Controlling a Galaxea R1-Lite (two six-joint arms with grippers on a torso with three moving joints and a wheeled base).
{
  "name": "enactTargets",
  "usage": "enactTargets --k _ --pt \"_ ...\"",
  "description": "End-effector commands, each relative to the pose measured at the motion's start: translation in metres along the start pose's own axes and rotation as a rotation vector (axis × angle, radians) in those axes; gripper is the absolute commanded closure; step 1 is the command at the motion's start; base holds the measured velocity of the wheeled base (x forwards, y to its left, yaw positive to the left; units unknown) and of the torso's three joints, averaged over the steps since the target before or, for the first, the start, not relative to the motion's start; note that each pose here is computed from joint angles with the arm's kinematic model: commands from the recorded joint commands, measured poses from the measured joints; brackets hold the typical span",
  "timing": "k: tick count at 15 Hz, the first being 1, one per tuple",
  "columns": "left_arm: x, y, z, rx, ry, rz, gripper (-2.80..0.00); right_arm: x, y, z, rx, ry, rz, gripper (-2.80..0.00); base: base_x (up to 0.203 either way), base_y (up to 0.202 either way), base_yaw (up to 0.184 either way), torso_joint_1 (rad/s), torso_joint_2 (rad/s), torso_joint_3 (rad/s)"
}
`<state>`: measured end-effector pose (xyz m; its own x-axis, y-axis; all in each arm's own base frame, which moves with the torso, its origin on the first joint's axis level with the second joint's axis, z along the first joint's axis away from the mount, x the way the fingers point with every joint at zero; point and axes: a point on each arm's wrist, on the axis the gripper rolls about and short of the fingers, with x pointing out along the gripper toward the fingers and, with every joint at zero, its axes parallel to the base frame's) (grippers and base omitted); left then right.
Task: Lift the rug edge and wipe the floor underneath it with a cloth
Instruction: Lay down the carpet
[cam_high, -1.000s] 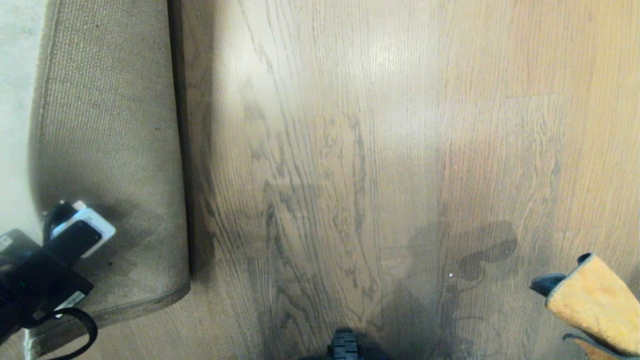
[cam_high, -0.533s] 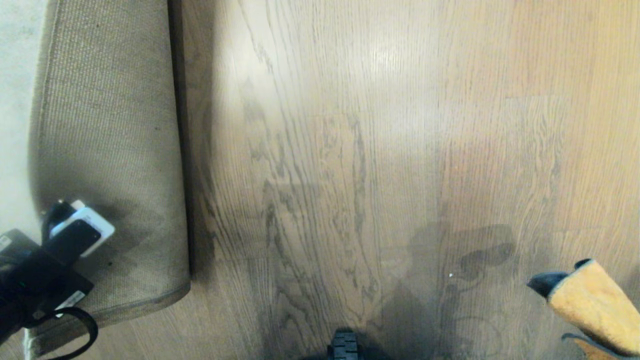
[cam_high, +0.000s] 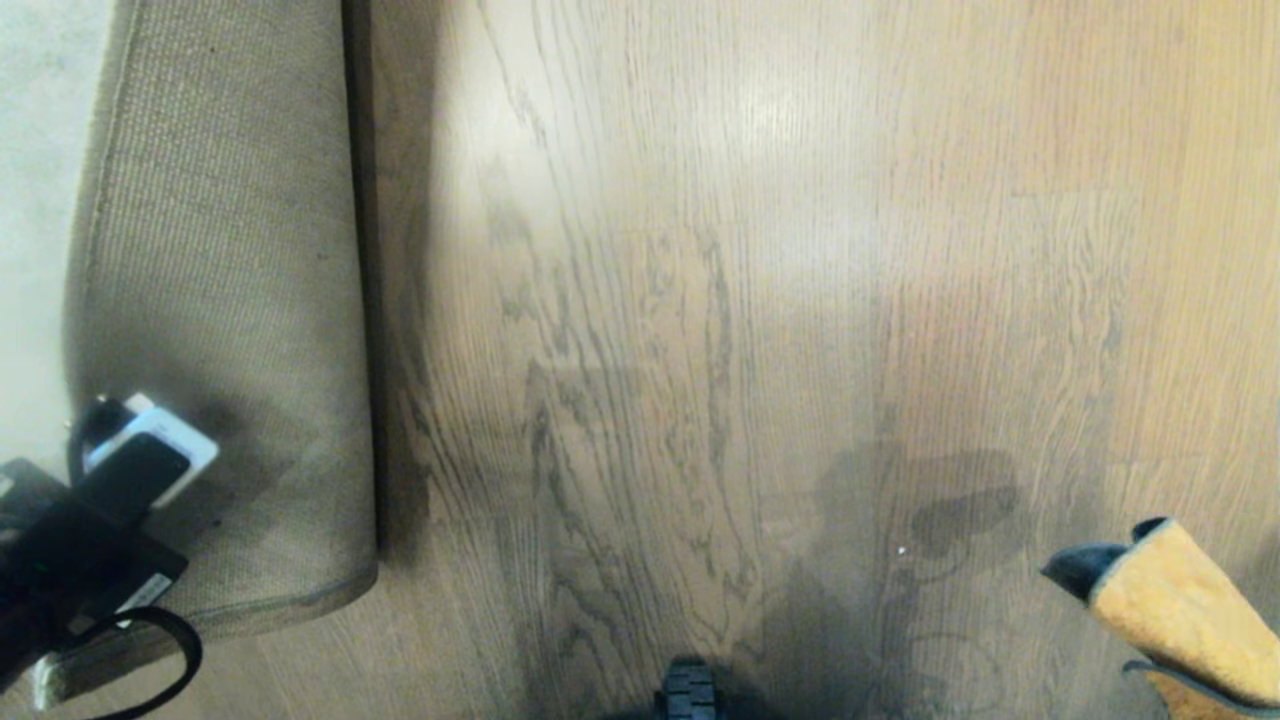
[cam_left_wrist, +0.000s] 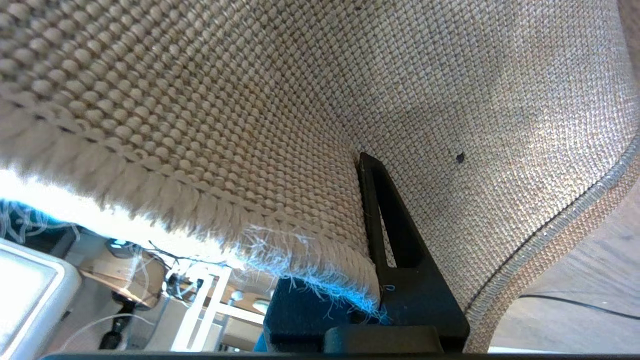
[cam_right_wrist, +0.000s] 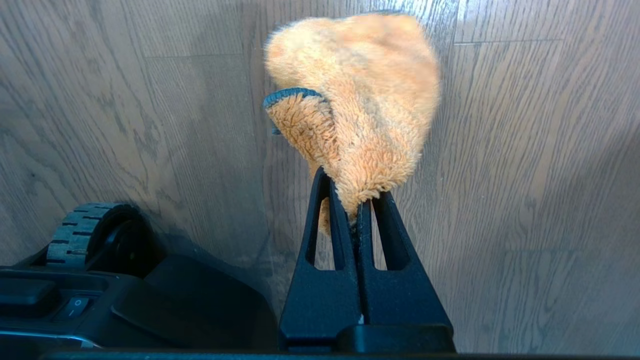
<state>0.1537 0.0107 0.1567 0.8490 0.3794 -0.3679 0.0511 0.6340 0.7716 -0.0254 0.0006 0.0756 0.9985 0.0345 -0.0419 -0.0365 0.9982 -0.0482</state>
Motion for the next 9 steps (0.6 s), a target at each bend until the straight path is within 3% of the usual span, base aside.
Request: enactTargets --k 1,5,9 --pt "-0.001 0.000 -0.001 -0.006 -0.001 0.002 0.00 0.000 0.000 0.000 -0.001 0.004 0.001 0.00 0.000 0.000 0.000 0.000 0.00 0.000" --pt "-0.001 -0.001 -0.001 -0.056 0.001 -0.003 0.00 0.000 0.000 0.000 -0.001 0.004 0.001 0.00 0.000 0.000 0.000 0.000 0.00 0.000" --pt "-0.005 -0.018 -0.004 -0.038 -0.018 -0.075 0.00 0.000 0.000 0.000 -0.001 0.004 0.001 0.00 0.000 0.000 0.000 0.000 0.00 0.000"
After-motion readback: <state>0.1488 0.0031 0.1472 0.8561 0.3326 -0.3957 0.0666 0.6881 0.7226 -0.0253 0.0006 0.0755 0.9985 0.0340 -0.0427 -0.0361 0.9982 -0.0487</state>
